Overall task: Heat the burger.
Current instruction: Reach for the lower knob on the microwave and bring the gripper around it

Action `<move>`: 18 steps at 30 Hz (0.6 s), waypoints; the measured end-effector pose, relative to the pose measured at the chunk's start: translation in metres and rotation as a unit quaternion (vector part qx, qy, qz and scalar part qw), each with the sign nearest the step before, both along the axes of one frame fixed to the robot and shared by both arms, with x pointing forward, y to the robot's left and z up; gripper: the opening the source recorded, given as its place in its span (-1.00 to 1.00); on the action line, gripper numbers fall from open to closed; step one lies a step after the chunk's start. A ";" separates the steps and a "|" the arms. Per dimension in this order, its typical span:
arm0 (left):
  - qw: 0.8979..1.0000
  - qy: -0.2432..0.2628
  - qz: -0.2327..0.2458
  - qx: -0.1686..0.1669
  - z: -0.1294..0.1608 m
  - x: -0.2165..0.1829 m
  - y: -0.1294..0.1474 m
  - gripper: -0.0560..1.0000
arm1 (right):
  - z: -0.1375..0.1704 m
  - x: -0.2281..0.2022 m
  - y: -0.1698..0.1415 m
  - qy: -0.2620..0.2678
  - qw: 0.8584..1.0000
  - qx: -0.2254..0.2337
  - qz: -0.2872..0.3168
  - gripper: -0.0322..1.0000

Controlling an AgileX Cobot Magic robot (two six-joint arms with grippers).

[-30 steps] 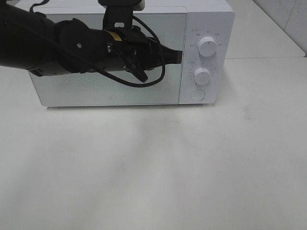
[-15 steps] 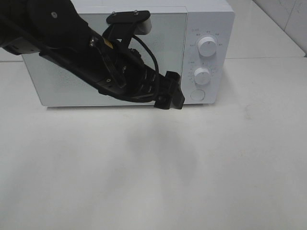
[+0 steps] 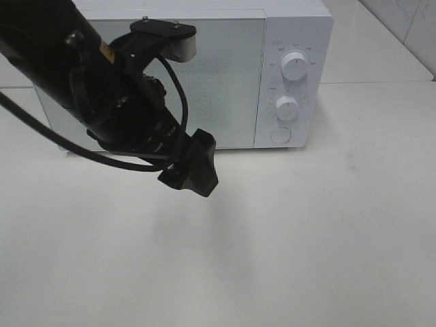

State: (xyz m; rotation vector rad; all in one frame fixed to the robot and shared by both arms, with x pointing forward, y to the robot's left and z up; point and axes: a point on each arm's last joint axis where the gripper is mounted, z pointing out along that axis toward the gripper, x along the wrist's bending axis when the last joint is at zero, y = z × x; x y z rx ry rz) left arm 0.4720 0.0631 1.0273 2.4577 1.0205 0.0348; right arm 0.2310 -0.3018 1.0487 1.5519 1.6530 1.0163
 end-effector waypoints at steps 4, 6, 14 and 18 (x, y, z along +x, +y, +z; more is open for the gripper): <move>0.999 0.005 0.044 0.027 0.014 0.000 0.021 0.98 | 0.000 0.000 0.000 0.000 1.000 0.000 0.000 0.54; 0.998 0.008 0.054 0.031 0.015 0.002 0.027 0.98 | 0.000 0.000 0.000 0.000 1.000 0.000 0.000 0.54; 0.987 0.024 0.155 0.043 0.043 0.016 0.097 0.98 | 0.000 0.000 0.000 0.000 1.000 0.000 0.000 0.54; 0.978 0.024 0.203 0.042 0.057 0.016 0.130 0.98 | 0.000 0.000 0.000 0.000 1.000 0.000 0.000 0.54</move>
